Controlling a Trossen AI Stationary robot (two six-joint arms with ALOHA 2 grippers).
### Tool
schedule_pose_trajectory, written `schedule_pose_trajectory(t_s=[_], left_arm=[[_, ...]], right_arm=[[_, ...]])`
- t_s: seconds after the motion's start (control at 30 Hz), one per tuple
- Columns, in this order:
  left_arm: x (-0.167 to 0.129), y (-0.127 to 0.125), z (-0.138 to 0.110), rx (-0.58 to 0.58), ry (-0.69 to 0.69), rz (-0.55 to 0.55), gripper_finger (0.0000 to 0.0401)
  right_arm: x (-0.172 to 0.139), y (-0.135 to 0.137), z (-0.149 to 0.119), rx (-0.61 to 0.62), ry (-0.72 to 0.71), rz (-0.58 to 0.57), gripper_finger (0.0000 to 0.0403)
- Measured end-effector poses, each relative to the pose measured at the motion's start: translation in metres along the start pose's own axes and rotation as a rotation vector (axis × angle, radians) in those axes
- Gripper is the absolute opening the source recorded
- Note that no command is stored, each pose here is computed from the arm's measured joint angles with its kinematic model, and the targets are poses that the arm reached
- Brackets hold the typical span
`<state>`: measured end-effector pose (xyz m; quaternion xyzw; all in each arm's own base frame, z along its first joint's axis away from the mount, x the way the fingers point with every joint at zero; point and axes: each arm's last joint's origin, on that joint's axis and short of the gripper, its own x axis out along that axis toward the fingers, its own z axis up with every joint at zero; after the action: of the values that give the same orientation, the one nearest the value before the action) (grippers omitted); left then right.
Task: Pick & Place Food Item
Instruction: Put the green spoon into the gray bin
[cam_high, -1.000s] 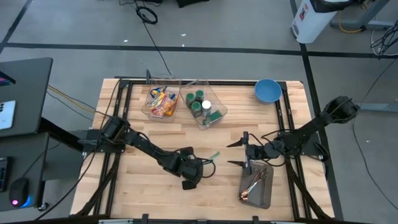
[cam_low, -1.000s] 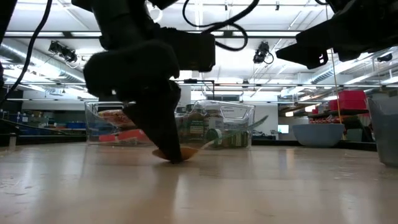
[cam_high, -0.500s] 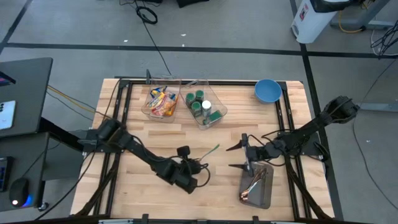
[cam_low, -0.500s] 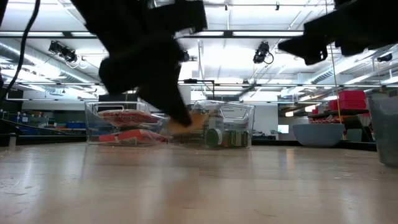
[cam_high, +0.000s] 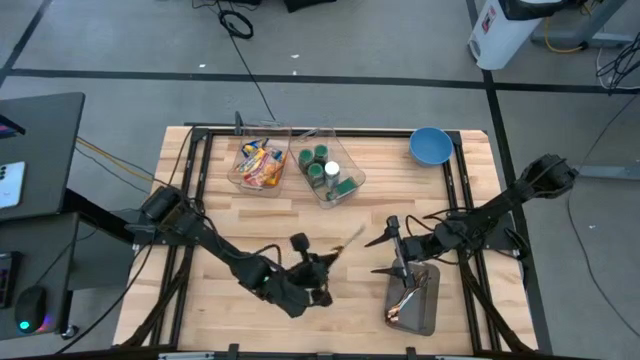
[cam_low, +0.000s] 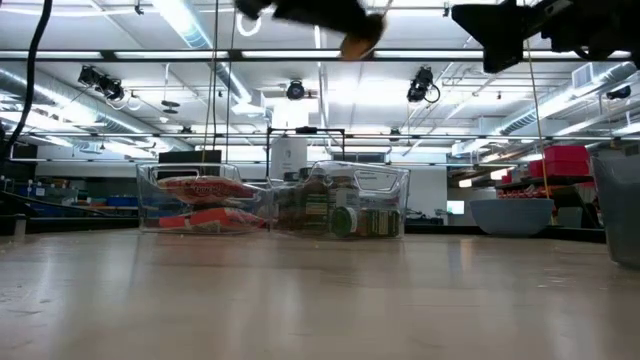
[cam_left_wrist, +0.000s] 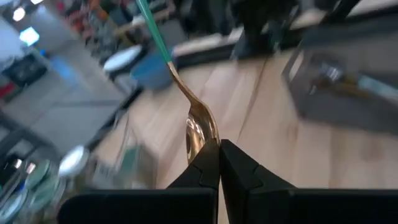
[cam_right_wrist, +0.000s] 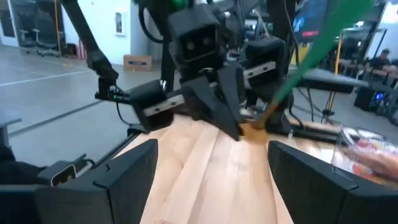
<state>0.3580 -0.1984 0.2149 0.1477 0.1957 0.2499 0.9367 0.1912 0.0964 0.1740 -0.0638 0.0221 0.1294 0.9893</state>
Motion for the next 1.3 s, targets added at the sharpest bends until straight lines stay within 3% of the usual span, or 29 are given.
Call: schedule_pose_trajectory(t_s=[0.13, 0.33, 0.63, 0.83, 1.07, 1.13, 1.3], left_arm=[[0.007, 0.001, 0.022, -0.004, -0.125, -0.095, 0.0005], [0.029, 0.015, 0.042, 0.015, -0.278, -0.267, 0.0005], [0.057, 0.035, 0.051, 0.0, -0.383, -0.435, 0.0004], [0.063, 0.04, 0.051, -0.007, -0.39, -0.463, 0.0004], [0.065, 0.041, 0.05, -0.018, -0.379, -0.482, 0.0004], [0.066, 0.042, 0.05, -0.026, -0.374, -0.494, 0.0005], [0.069, 0.043, 0.048, -0.015, -0.36, -0.519, 0.0005]], right_arm=[[0.001, -0.004, 0.005, -0.017, -0.06, 0.009, 0.0314], [0.001, -0.012, 0.015, -0.021, -0.185, 0.124, 0.0314], [0.002, -0.017, 0.017, -0.024, -0.21, 0.088, 0.0301], [0.001, -0.018, 0.018, -0.043, -0.218, 0.076, 0.0215], [0.001, -0.016, 0.018, -0.083, -0.223, 0.089, 0.0037], [0.001, -0.016, 0.018, -0.104, -0.221, 0.098, 0.0019], [0.001, -0.015, 0.017, -0.104, -0.217, 0.101, 0.002]])
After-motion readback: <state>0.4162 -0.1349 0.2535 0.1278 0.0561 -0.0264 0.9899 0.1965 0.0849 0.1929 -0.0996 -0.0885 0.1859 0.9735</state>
